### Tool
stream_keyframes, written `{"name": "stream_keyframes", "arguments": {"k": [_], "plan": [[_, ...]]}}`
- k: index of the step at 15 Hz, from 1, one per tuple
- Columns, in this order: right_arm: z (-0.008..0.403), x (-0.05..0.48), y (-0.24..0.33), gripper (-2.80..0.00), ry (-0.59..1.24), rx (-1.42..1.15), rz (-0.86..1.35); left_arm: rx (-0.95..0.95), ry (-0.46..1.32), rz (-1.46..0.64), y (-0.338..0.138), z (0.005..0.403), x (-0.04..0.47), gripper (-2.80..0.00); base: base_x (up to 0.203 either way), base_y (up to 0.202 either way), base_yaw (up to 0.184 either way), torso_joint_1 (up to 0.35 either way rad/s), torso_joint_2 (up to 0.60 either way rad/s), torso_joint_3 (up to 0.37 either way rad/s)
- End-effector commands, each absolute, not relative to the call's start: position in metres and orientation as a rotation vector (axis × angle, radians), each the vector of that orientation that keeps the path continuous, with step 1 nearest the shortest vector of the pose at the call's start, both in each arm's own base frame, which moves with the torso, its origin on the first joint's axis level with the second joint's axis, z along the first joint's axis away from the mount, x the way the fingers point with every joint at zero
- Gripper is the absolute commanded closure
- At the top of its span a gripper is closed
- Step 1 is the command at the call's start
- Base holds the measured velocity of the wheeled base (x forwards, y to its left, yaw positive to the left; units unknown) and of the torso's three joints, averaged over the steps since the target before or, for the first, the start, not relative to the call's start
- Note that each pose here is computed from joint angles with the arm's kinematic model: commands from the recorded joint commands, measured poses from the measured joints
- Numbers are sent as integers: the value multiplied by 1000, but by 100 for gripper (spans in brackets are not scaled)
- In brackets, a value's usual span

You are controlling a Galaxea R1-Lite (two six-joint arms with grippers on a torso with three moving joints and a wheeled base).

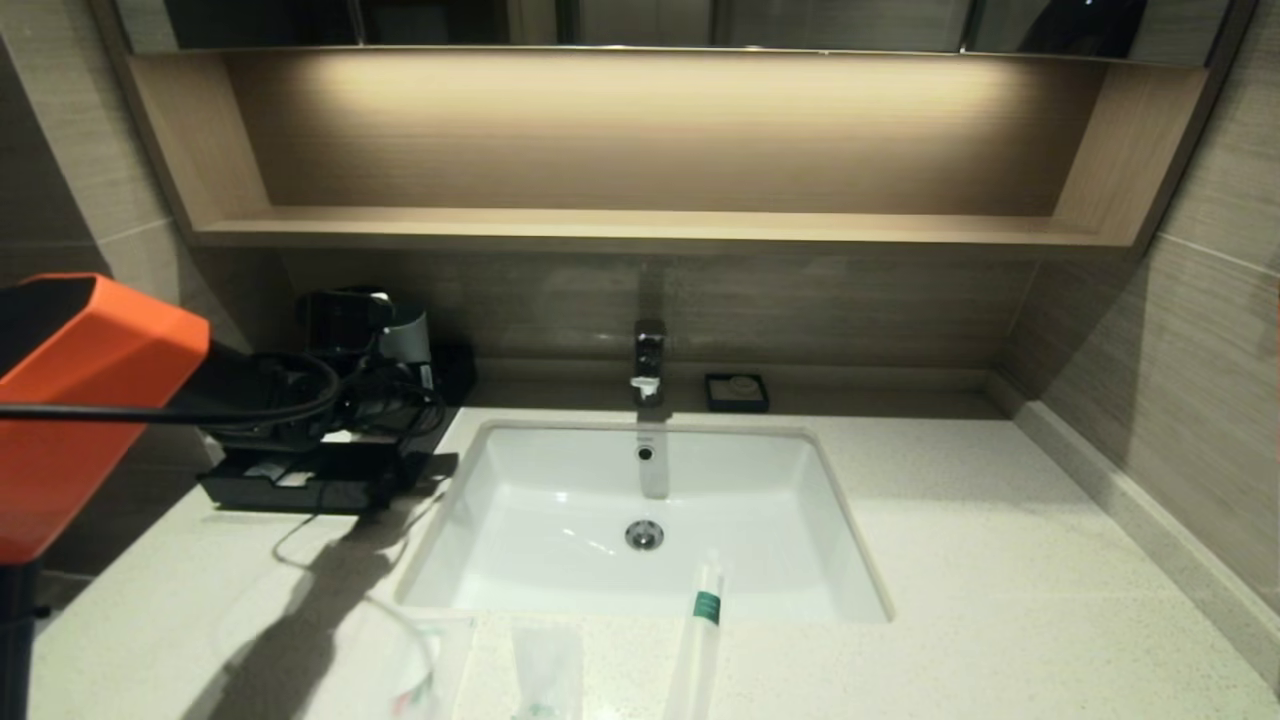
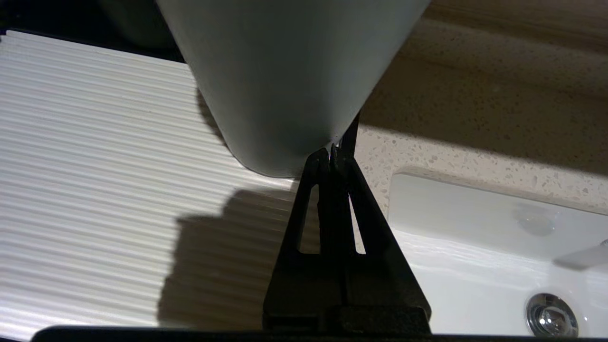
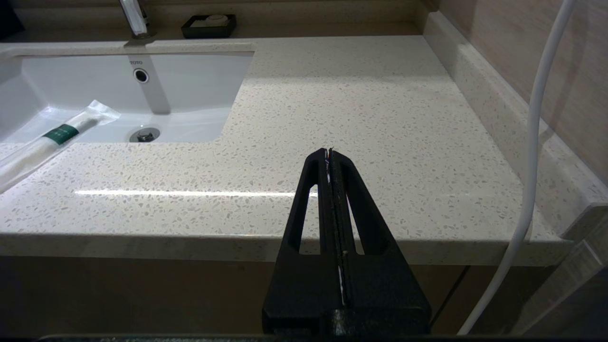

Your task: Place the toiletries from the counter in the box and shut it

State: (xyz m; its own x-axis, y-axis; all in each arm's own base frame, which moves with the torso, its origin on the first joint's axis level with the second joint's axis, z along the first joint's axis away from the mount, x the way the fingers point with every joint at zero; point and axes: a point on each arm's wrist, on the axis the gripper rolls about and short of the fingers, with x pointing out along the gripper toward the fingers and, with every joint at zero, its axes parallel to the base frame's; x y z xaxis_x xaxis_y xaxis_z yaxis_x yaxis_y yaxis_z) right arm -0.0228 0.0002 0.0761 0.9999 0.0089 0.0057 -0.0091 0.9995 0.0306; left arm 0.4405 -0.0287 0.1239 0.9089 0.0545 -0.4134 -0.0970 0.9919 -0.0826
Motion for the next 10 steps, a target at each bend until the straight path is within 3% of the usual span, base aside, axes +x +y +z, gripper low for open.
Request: {"name": "stream_keyframes", "arguments": {"k": [1,10], "plan": [[76,-23,0,0,-4,31,9,-103,420,84,-26,122,445,0,0,0,0,0,0,0],[76,-23,0,0,-4,31,9,-101,389,95,-20,132,445,0,0,0,0,0,0,0]]}}
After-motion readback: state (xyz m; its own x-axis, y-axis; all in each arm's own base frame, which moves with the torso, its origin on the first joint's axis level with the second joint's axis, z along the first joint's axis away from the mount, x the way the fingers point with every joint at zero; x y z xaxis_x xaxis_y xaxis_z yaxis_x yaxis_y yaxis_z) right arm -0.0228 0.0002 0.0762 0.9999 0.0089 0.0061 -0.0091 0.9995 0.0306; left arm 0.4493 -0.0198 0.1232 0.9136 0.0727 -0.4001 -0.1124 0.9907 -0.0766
